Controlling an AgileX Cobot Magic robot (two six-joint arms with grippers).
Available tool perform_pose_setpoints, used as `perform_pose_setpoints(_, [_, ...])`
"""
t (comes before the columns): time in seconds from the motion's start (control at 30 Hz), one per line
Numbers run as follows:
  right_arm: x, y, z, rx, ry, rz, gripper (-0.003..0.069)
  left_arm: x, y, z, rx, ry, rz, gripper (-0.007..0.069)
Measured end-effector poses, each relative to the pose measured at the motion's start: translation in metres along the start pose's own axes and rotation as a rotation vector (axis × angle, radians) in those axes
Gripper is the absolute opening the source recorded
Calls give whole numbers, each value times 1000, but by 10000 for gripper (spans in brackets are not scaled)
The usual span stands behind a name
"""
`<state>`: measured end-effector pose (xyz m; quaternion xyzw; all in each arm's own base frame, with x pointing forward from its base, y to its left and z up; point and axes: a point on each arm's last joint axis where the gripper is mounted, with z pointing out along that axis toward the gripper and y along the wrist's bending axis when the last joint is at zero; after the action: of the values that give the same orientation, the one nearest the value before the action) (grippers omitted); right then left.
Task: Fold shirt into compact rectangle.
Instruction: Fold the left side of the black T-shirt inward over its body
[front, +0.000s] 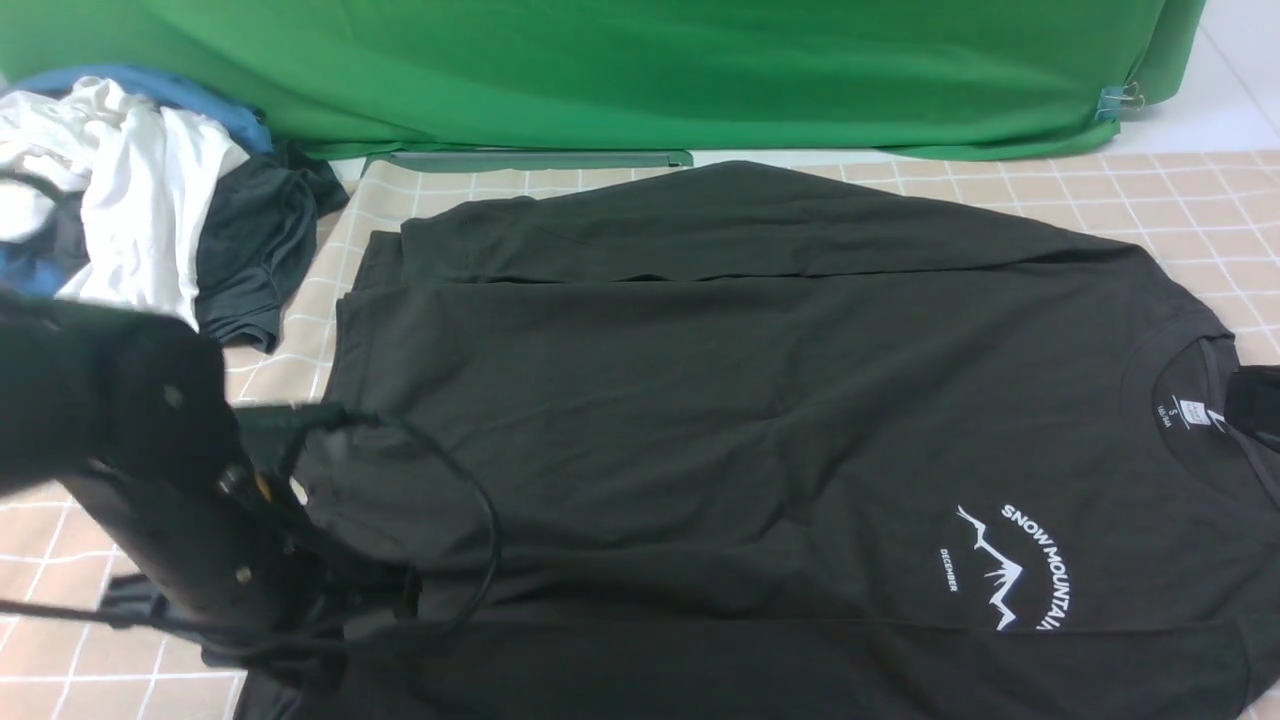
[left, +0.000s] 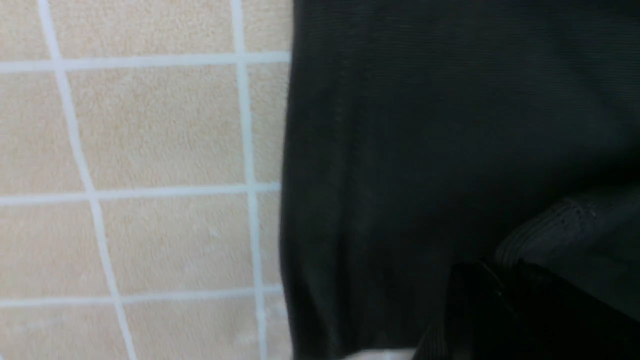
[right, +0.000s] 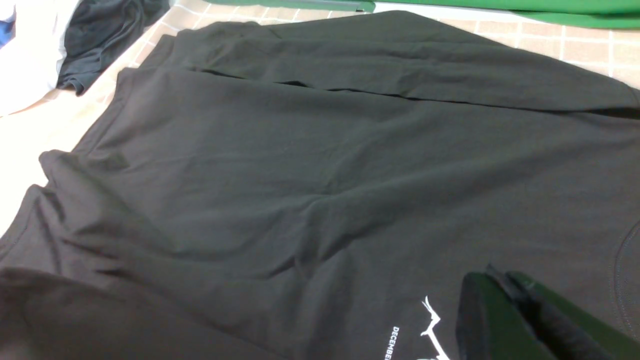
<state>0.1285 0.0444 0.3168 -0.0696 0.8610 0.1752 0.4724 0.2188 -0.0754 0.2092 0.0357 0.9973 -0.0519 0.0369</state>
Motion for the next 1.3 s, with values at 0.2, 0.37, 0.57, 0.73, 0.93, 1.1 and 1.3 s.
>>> perform_pose_setpoints(0.2, [0, 0, 0, 0, 0, -1, 34, 2, -8, -55, 63, -77, -32, 21])
perform_pose_setpoints(0.37, [-1, 0, 0, 2, -12, -1, 34, -24, -9, -94, 14, -240, -27, 21])
perform_pose_setpoints(0.57, [-1, 0, 0, 3, -14, -1, 34, -65, -13, -118, -55, -357, 5, 21])
perform_pose_setpoints(0.73, [-1, 0, 0, 3, -14, -1, 34, -105, -17, -119, -108, -408, 28, 21])
perform_pose_setpoints(0.93, [-1, 0, 0, 3, -14, -1, 36, -131, -16, -102, -176, -387, 52, 21])
perform_pose_setpoints(1.1, [-1, 0, 0, 3, -14, -1, 39, -149, -9, -71, -291, -344, 49, 21])
perform_pose_setpoints(1.3, [-1, 0, 0, 2, -14, 0, 39, -165, -10, -47, -297, -377, 72, 22])
